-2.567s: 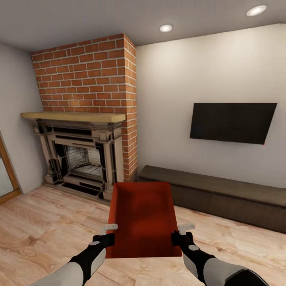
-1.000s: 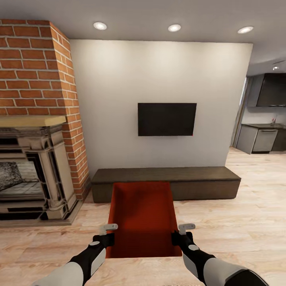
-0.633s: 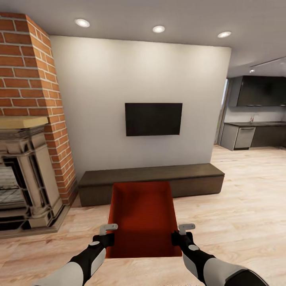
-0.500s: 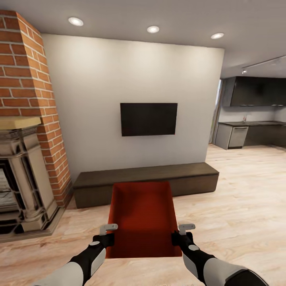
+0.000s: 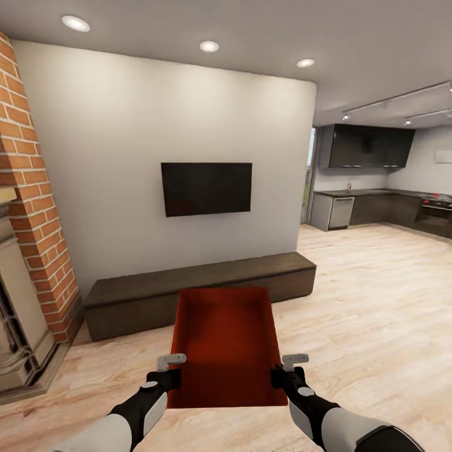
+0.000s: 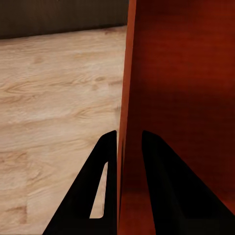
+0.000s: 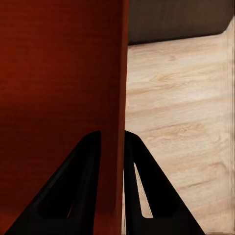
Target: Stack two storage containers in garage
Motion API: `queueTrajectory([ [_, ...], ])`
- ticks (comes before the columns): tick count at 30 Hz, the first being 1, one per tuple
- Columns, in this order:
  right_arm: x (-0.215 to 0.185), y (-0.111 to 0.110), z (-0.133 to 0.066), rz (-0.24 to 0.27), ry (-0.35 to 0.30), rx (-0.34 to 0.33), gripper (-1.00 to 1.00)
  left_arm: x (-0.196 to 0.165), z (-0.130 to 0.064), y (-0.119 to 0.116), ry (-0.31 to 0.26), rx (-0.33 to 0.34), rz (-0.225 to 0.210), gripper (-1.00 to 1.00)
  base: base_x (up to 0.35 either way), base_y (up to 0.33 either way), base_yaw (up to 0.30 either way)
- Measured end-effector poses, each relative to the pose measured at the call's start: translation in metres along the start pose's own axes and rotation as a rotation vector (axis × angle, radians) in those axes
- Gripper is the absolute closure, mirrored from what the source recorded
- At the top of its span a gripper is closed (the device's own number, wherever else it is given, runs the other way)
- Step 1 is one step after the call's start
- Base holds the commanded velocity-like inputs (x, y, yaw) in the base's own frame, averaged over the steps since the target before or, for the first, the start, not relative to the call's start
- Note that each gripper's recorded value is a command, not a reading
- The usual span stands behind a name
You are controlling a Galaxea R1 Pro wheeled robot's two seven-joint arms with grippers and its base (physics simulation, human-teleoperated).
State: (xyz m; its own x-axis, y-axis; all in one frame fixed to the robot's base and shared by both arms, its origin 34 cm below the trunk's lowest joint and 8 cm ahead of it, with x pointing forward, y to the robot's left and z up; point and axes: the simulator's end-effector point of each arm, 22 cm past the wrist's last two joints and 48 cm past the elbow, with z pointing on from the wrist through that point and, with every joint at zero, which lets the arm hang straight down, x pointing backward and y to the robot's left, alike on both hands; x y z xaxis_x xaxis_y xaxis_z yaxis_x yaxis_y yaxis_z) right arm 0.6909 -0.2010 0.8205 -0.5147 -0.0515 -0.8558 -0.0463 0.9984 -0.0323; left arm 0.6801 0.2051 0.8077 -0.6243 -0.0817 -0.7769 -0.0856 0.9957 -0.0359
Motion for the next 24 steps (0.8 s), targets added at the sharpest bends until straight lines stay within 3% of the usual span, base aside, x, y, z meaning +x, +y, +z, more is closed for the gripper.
queueTrajectory([
  [24, 0.0003, -0.0002, 0.0000, 0.001, 0.001, 0.000, 1.00, 0.0001, 0.0000, -0.0002, 0.001, 0.000, 0.001, 1.00, 0.000, 0.000, -0.277],
])
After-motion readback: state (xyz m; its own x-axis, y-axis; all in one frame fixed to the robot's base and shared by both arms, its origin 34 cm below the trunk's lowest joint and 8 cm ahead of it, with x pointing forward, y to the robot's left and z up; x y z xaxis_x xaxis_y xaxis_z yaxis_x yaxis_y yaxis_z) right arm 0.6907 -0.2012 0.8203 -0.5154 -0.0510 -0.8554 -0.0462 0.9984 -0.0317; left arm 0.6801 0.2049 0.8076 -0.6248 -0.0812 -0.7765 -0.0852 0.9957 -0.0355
